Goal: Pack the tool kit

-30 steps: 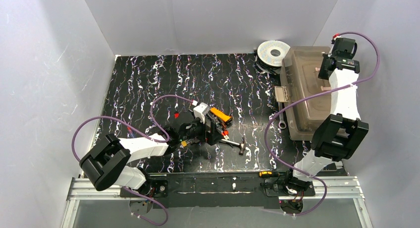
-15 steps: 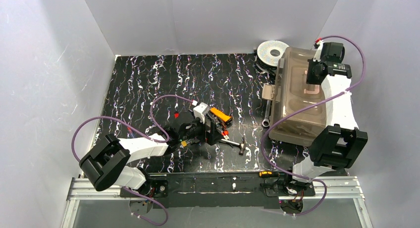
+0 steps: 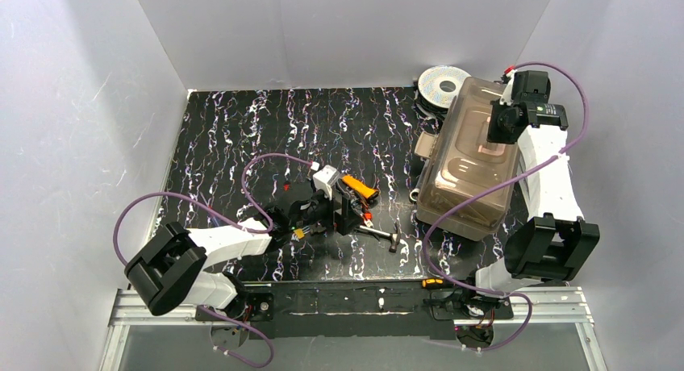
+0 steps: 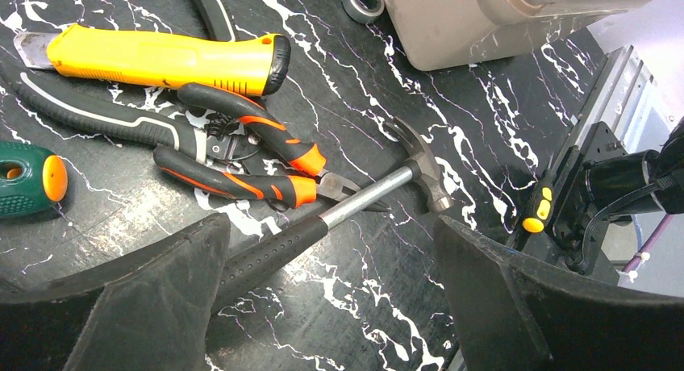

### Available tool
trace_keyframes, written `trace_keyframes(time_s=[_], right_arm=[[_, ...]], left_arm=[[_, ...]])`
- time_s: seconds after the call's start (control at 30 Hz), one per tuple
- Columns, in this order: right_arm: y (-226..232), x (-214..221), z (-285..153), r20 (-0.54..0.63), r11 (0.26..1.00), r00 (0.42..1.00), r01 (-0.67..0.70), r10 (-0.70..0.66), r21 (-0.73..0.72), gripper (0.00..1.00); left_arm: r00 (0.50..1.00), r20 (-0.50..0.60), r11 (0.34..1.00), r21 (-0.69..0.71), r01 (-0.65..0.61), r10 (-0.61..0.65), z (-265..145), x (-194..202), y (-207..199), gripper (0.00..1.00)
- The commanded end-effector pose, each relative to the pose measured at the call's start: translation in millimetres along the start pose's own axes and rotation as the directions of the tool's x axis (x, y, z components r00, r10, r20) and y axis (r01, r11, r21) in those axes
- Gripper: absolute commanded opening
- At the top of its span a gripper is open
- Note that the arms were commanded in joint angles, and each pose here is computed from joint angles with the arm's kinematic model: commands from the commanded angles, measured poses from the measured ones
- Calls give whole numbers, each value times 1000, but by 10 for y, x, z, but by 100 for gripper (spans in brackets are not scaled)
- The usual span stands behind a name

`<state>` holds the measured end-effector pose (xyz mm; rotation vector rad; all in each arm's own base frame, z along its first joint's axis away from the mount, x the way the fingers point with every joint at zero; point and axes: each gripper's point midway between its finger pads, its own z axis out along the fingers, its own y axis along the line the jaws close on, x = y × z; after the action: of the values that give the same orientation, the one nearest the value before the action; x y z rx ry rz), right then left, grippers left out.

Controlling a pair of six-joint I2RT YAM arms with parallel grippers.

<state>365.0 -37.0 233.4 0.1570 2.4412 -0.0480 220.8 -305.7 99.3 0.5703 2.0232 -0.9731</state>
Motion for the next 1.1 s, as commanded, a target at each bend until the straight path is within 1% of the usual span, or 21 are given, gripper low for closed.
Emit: trace_keyframes(time_s=[0.0, 0.03, 0.1, 0.13, 0.17, 0.23, 0.37, 0.47, 0.57, 0.63, 0.77, 0.87, 0.93, 1.0, 1.07], right_arm=[[-181, -278, -485, 143, 991, 986, -100, 86, 93, 34], [-274, -307, -532, 171, 983, 979, -130, 107, 128, 47], [-430, -351, -608, 214, 968, 965, -191, 154, 162, 62], [-478, -353, -614, 221, 964, 959, -214, 177, 155, 71], [-511, -350, -601, 221, 962, 955, -233, 199, 144, 75], [-555, -323, -530, 207, 958, 953, -253, 223, 135, 79], [-616, -228, -289, 145, 953, 958, -269, 249, 138, 79], [-529, -152, -77, 93, 956, 956, -285, 278, 65, 79], [-426, -96, 80, 59, 953, 951, -303, 303, -16, 80], [-420, -68, 157, 47, 946, 945, -322, 323, -33, 80], [-411, -13, 256, 19, 934, 935, -353, 355, -60, 76], [-222, 45, 309, -34, 926, 939, -342, 341, -163, 72], [-25, 122, 346, -86, 909, 946, -323, 311, -262, 67], [70, 249, 395, -128, 909, 953, -302, 276, -286, 62], [129, 356, 433, -148, 923, 962, -265, 231, -278, 62]], left_arm=[[999, 23, 999, 24, 36, -36, 40, -174, -121, 98], [998, 32, 998, 12, 54, -55, 53, -254, -131, 98], [996, 49, 997, -8, 81, -81, 80, -431, -169, 98], [995, 54, 996, -5, 89, -89, 87, -493, -202, 98], [994, 57, 996, 2, 94, -94, 100, -531, -239, 98], [992, 67, 994, 23, 102, -104, 139, -587, -320, 98], [992, 36, 992, 51, 115, -117, 299, -606, -447, 98], [988, -17, 987, 50, 154, -154, 520, -558, -479, 98], [981, -21, 975, 103, 196, -195, 681, -624, -602, 98], [978, -19, 969, 130, 210, -210, 753, -668, -661, 98], [975, -41, 961, 163, 221, -218, 903, -720, -741, 98], [972, -42, 956, 180, 233, -229, 1001, -762, -771, 98], [972, -30, 958, 161, 237, -235, 1038, -792, -739, 98], [976, -7, 965, 148, 215, -217, 1026, -847, -719, 98], [983, 10, 975, 130, 182, -185, 981, -899, -697, 98]])
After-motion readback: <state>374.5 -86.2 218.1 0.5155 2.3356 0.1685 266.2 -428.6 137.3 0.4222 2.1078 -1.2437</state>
